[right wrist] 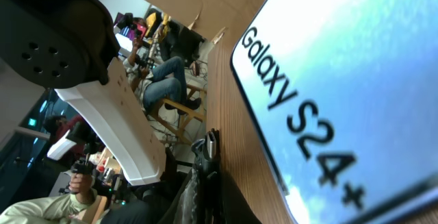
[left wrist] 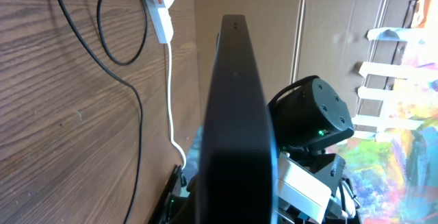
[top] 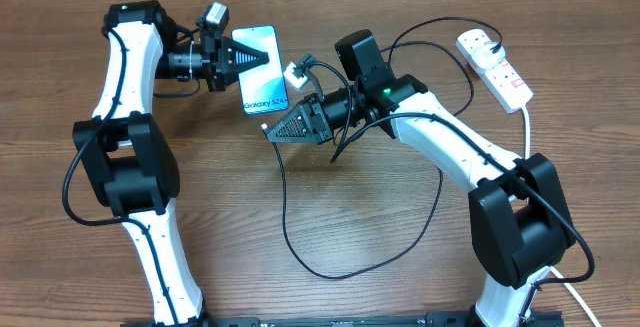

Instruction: Plug charger to phone and switch on socket

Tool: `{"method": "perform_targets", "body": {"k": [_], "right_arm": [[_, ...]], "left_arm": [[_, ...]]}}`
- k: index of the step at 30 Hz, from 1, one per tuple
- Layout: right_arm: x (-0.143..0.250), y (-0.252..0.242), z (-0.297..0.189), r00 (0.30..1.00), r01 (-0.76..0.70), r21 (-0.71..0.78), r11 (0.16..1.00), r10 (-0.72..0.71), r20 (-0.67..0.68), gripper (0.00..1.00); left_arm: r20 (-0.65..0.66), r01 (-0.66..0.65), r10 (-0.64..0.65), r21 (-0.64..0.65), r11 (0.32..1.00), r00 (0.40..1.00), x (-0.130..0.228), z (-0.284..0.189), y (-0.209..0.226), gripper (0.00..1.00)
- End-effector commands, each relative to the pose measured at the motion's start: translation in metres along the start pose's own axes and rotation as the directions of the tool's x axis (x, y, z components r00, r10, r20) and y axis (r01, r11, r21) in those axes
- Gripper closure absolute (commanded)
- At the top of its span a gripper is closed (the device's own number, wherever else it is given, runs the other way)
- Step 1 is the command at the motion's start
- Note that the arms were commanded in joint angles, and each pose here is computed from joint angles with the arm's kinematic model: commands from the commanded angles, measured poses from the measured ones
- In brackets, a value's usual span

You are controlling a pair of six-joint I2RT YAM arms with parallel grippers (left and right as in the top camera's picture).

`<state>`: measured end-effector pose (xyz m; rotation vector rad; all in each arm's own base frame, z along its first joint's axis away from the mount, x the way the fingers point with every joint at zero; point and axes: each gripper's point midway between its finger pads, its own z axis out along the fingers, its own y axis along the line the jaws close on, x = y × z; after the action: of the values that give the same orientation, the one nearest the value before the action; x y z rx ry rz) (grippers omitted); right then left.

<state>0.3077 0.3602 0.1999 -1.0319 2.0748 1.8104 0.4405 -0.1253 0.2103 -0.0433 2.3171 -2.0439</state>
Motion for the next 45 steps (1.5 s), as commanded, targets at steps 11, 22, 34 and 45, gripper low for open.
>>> {"method": "perform_targets", "body": {"k": [11,22,34,45], "right_arm": [[-0.01,0.01,-0.005,0.999,0.035,0.007,0.999,-0.035,0.016,0.96],[-0.01,0.009,-0.005,1.0,0.015,0.014,1.0,-0.015,0.017,0.96],[-0.011,0.002,-0.005,1.0,0.015,0.055,0.998,-0.016,0.023,0.96],[-0.022,0.003,-0.005,0.998,-0.026,0.051,0.998,0.023,0.057,0.96]], "left_arm": [[0.005,-0.01,0.009,0.027,1.0,1.0,0.0,0.002,-0.008,0.96],[0.006,-0.001,0.001,0.03,1.0,1.0,-0.001,0.003,-0.008,0.96],[0.002,0.012,-0.012,0.027,1.0,1.0,0.0,0.004,-0.008,0.96],[0.002,-0.002,0.002,0.027,1.0,1.0,0.0,0.004,-0.008,0.96]]}}
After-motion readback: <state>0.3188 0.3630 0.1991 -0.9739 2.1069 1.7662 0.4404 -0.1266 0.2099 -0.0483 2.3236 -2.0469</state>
